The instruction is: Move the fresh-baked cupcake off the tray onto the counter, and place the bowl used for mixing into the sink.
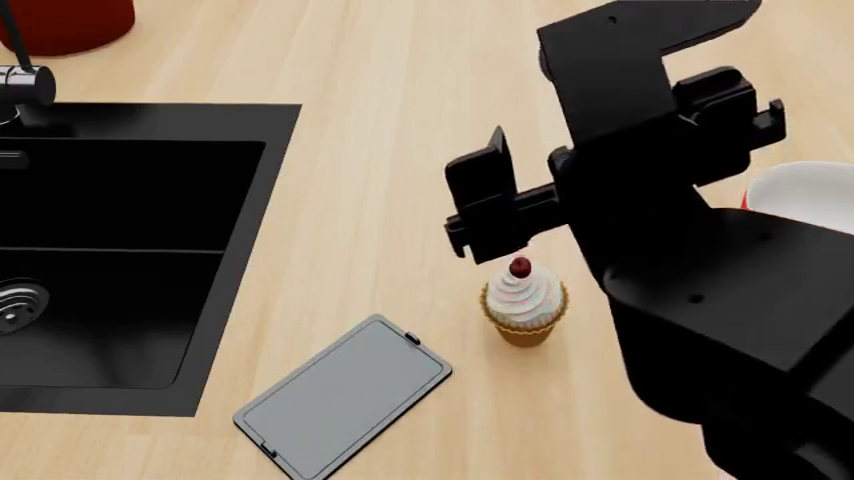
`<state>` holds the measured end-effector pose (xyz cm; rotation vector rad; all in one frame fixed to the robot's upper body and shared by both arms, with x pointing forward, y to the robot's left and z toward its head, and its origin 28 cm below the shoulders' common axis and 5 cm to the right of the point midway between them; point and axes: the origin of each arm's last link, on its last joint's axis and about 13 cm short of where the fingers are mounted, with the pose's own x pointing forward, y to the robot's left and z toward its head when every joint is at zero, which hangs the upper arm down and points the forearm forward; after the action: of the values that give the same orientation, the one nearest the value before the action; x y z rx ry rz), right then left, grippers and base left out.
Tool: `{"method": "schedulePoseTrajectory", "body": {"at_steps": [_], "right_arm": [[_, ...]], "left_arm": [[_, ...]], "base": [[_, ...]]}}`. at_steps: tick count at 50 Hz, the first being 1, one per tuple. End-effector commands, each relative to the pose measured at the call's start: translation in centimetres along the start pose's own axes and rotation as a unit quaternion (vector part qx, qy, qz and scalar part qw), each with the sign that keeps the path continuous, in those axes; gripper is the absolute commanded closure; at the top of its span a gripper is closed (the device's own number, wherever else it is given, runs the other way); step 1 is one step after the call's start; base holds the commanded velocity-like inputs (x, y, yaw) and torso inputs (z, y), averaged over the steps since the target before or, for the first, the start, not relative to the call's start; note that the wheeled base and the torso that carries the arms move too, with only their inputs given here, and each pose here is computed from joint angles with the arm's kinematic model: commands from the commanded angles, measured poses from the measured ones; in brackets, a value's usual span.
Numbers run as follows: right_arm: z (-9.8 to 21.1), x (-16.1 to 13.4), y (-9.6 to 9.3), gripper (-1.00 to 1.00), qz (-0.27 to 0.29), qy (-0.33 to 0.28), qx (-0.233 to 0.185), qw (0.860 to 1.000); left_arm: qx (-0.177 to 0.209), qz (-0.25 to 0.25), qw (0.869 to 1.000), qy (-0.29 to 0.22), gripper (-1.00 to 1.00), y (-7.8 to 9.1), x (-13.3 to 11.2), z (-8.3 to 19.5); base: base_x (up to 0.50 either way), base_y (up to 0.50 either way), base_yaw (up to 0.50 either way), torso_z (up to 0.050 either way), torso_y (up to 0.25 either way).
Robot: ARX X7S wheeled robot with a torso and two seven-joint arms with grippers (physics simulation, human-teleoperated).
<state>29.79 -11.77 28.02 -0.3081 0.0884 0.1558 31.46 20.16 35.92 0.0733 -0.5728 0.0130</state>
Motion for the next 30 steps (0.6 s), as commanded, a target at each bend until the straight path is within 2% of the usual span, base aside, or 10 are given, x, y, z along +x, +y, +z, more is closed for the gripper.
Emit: {"method": "schedulePoseTrajectory", "body": {"at_steps": [1, 14, 17, 27, 30], "right_arm": [[-0.1, 0.1, -0.3, -1.0, -0.011, -0.018, 0.021, 1.0], [-0.1, -0.5, -0.8, -1.0, -0.048, -0.048, 0.035, 0.997], [0.0, -0.6, -0.9, -1.0, -0.077, -0.042, 0.033, 0.996], [0.1, -0.5, -1.2, -1.0, -0.083, -0.048, 0.041, 0.995], [0.0, -0.1, -1.0, -1.0, -0.065, -0.03, 0.038, 0.997]], "left_arm": [[0.002, 0.002, 1.0, 0.0, -1.0, 0.0, 0.0, 0.0], [0.003, 0.001, 1.0, 0.002, -1.0, 0.0, 0.0, -0.1], [0.003, 0.0, 1.0, 0.002, -1.0, 0.0, 0.0, 0.0], [0.003, 0.001, 1.0, 0.002, -1.0, 0.0, 0.0, -0.1], [0.002, 0.002, 1.0, 0.002, -1.0, 0.0, 0.0, 0.0]], "base": [[0.0, 0.0, 0.0, 0.0, 0.0], [0.0, 0.0, 0.0, 0.0, 0.0], [0.0, 0.0, 0.0, 0.0, 0.0], [0.0, 0.0, 0.0, 0.0, 0.0], [0.0, 0.0, 0.0, 0.0, 0.0]]}}
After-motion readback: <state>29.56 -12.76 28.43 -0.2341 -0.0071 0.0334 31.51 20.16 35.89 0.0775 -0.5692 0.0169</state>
